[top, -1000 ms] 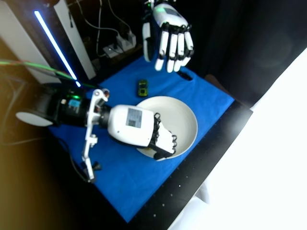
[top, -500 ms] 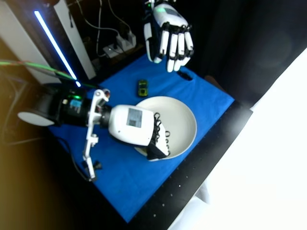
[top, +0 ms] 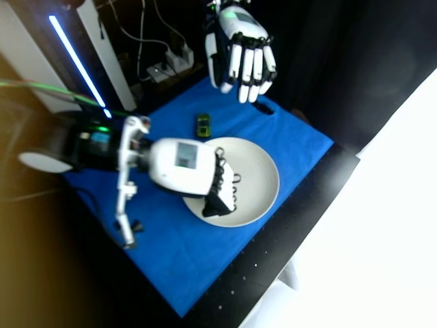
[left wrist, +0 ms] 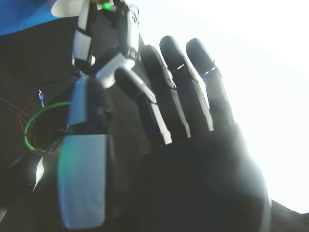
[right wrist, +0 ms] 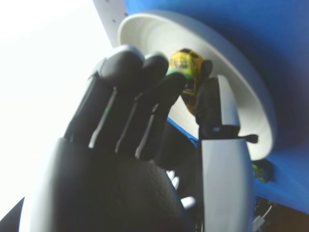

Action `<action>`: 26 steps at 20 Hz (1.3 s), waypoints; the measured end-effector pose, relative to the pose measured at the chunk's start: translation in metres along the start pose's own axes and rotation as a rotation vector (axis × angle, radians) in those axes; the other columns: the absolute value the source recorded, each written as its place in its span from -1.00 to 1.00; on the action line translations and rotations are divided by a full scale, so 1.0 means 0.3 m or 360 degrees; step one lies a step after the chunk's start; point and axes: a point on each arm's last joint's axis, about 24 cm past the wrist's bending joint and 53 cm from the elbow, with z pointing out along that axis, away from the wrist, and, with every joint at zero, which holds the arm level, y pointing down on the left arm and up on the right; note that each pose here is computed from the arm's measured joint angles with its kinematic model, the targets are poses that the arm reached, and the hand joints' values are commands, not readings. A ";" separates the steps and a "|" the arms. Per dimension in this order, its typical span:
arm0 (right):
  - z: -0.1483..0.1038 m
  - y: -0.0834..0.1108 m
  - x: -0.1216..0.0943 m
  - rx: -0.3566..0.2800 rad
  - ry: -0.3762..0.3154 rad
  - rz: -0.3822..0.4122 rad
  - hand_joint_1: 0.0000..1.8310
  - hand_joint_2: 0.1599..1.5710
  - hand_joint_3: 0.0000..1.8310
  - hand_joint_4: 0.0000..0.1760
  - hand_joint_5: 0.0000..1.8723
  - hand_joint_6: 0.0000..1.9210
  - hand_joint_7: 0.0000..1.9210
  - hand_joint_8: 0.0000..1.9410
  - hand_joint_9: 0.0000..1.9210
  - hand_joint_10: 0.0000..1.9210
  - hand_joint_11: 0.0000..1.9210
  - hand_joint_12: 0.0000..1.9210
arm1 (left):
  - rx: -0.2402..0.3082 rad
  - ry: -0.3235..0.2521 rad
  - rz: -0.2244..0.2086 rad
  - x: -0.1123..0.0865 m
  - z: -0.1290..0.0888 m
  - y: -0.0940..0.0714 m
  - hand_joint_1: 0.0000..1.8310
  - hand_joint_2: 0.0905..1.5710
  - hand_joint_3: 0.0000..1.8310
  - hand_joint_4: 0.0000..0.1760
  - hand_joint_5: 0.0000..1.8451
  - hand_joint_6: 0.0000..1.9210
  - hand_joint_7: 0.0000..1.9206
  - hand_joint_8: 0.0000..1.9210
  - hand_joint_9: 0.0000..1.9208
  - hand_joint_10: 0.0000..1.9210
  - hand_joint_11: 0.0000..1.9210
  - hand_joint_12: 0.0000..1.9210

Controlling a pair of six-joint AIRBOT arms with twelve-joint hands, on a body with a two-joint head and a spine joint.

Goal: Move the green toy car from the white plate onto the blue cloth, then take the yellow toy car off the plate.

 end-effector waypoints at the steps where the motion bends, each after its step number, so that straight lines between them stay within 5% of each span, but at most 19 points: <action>1: -0.019 0.005 -0.023 -0.0012 -0.0028 -0.0012 0.33 0.51 -1.00 -1.00 -0.21 0.11 -0.13 0.58 -0.03 0.74 -0.05 0.98 | 0.0001 0.0000 0.0001 0.000 0.000 -0.001 -0.19 0.33 -1.00 -0.19 -0.02 -0.90 -0.09 -1.00 -0.27 -0.72 -0.75 0.30; 2: -0.036 0.010 -0.041 -0.0020 -0.0049 -0.0020 0.25 0.48 -1.00 -1.00 -0.14 0.25 -0.08 0.69 -0.02 0.95 0.02 1.00 | 0.0000 0.0002 0.0000 0.001 0.000 0.000 -0.18 0.33 -1.00 -0.15 -0.01 -0.92 -0.09 -1.00 -0.26 -0.73 -0.76 0.30; 3: -0.044 0.014 -0.066 -0.0031 -0.0088 -0.0029 0.25 0.46 -1.00 -1.00 -0.11 0.24 -0.02 0.77 0.06 0.99 0.13 1.00 | -0.0003 0.0001 0.0000 0.002 -0.002 0.003 -0.01 0.45 -1.00 0.77 -0.05 -0.04 -0.08 -1.00 -0.26 -0.73 -0.77 0.37; 4: -0.060 0.028 -0.087 -0.0048 -0.0121 -0.0031 0.26 0.41 -1.00 -1.00 -0.04 0.16 0.11 0.86 0.24 1.00 0.32 1.00 | 0.0000 0.0002 0.0000 0.003 -0.002 0.001 -0.16 0.37 -1.00 0.01 -0.16 -0.41 -0.09 -0.99 -0.26 -0.73 -0.76 0.36; 5: -0.080 0.040 -0.101 -0.0065 -0.0140 -0.0047 0.26 0.40 -1.00 -1.00 -0.02 0.13 0.22 0.96 0.42 1.00 0.48 1.00 | 0.0000 0.0006 0.0003 0.005 -0.002 0.001 -0.01 0.45 -1.00 0.80 -0.12 0.12 -0.08 -0.99 -0.25 -0.73 -0.74 0.34; 6: -0.100 0.053 -0.118 -0.0082 -0.0163 -0.0050 0.28 0.37 -1.00 -1.00 0.03 0.06 0.28 0.97 0.46 1.00 0.53 1.00 | -0.0007 0.0002 -0.0003 0.003 -0.002 0.004 0.00 0.49 -1.00 0.96 -0.14 0.28 -0.08 -0.99 -0.25 -0.73 -0.75 0.33; 7: -0.120 0.068 -0.133 -0.0103 -0.0185 -0.0071 0.27 0.36 -1.00 -1.00 0.04 0.05 0.16 0.72 0.23 0.94 0.27 1.00 | -0.0010 -0.0002 -0.0004 0.001 -0.002 0.006 0.00 0.50 -1.00 0.99 -0.14 0.30 -0.07 -0.99 -0.24 -0.74 -0.73 0.29; 8: -0.144 0.097 -0.157 -0.0138 -0.0230 -0.0083 0.37 0.33 -1.00 -1.00 0.05 -0.10 0.15 0.21 0.15 0.51 0.02 0.86 | -0.0016 -0.0004 -0.0006 0.000 -0.003 0.009 0.01 0.49 -1.00 1.00 -0.14 0.30 -0.06 -0.99 -0.24 -0.75 -0.74 0.29; 9: -0.162 0.116 -0.179 -0.0161 -0.0270 -0.0082 0.40 0.29 -1.00 -1.00 0.11 -0.22 0.22 -0.02 0.19 0.29 -0.01 0.75 | -0.0017 -0.0001 -0.0005 0.002 -0.005 0.011 0.01 0.50 -1.00 1.00 -0.14 0.31 -0.07 -1.00 -0.24 -0.77 -0.75 0.30; 10: -0.194 0.135 -0.205 -0.0185 -0.0311 -0.0091 0.40 0.30 -1.00 -1.00 0.10 -0.24 0.19 0.02 0.23 0.34 0.01 0.83 | -0.0011 0.0005 -0.0001 0.005 -0.005 0.008 0.00 0.50 -1.00 1.00 -0.15 0.32 -0.09 -1.00 -0.25 -0.79 -0.76 0.31; 11: -0.223 0.152 -0.227 -0.0212 -0.0354 -0.0118 0.31 0.30 -1.00 -1.00 0.12 -0.10 0.29 0.44 0.34 0.77 0.27 0.97 | -0.0014 0.0002 -0.0004 0.006 -0.010 0.009 0.00 0.51 -1.00 1.00 -0.15 0.32 -0.10 -1.00 -0.27 -0.80 -0.79 0.30; 12: -0.241 0.161 -0.244 -0.0226 -0.0393 -0.0117 0.29 0.31 -1.00 -1.00 0.10 -0.04 0.35 0.60 0.46 0.90 0.49 0.99 | -0.0021 0.0000 -0.0005 0.007 -0.014 0.014 0.00 0.51 -1.00 1.00 -0.16 0.34 -0.12 -1.00 -0.29 -0.84 -0.83 0.29; 13: -0.265 0.164 -0.255 -0.0235 -0.0429 -0.0118 0.27 0.35 -0.99 -1.00 0.05 0.05 0.31 0.62 0.43 0.90 0.45 1.00 | -0.0034 0.0001 -0.0008 0.008 -0.017 0.022 -0.01 0.52 -1.00 1.00 -0.17 0.35 -0.13 -1.00 -0.28 -0.88 -0.83 0.27; 16: -0.326 0.173 -0.227 -0.0250 -0.0424 -0.0128 0.36 0.37 -1.00 -1.00 -0.09 0.18 0.11 0.08 0.09 0.39 -0.01 0.74 | -0.0055 -0.0005 -0.0016 0.007 -0.024 0.036 -0.01 0.52 -1.00 1.00 -0.17 0.35 -0.13 -1.00 -0.27 -0.90 -0.84 0.26; 17: -0.346 0.180 -0.216 -0.0259 -0.0415 -0.0134 0.38 0.34 -1.00 -1.00 -0.03 0.08 0.16 -0.01 0.13 0.33 -0.01 0.72 | -0.0053 -0.0006 -0.0016 0.007 -0.025 0.035 -0.01 0.52 -1.00 1.00 -0.17 0.35 -0.13 -1.00 -0.27 -0.90 -0.84 0.26; 20: -0.403 0.212 -0.201 -0.0296 -0.0434 -0.0134 0.38 0.37 -1.00 -1.00 0.04 -0.12 0.00 0.32 -0.20 0.51 -0.47 0.99 | -0.0046 -0.0012 -0.0025 0.008 -0.031 0.029 -0.01 0.52 -1.00 1.00 -0.18 0.36 -0.15 -1.00 -0.28 -0.92 -0.85 0.26; 22: -0.427 0.234 -0.168 -0.0317 -0.0399 -0.0136 0.39 0.33 -1.00 -1.00 0.11 -0.24 0.07 0.23 -0.01 0.44 -0.15 0.85 | -0.0059 -0.0016 -0.0029 0.008 -0.037 0.035 -0.01 0.53 -1.00 1.00 -0.18 0.36 -0.16 -1.00 -0.27 -0.93 -0.85 0.29; 25: -0.457 0.246 -0.098 -0.0326 -0.0321 -0.0125 0.40 0.33 -1.00 -1.00 0.13 -0.33 0.08 0.25 0.13 0.51 0.05 0.85 | -0.0068 -0.0020 -0.0026 0.009 -0.049 0.042 -0.01 0.53 -1.00 1.00 -0.18 0.36 -0.13 -0.99 -0.23 -0.94 -0.79 0.30; 26: -0.465 0.242 -0.068 -0.0318 -0.0286 -0.0113 0.41 0.30 -1.00 -1.00 0.17 -0.38 0.13 0.16 0.12 0.38 0.01 0.73 | -0.0080 -0.0024 -0.0031 0.007 -0.050 0.048 -0.01 0.52 -1.00 1.00 -0.18 0.36 -0.12 -0.99 -0.22 -0.93 -0.80 0.34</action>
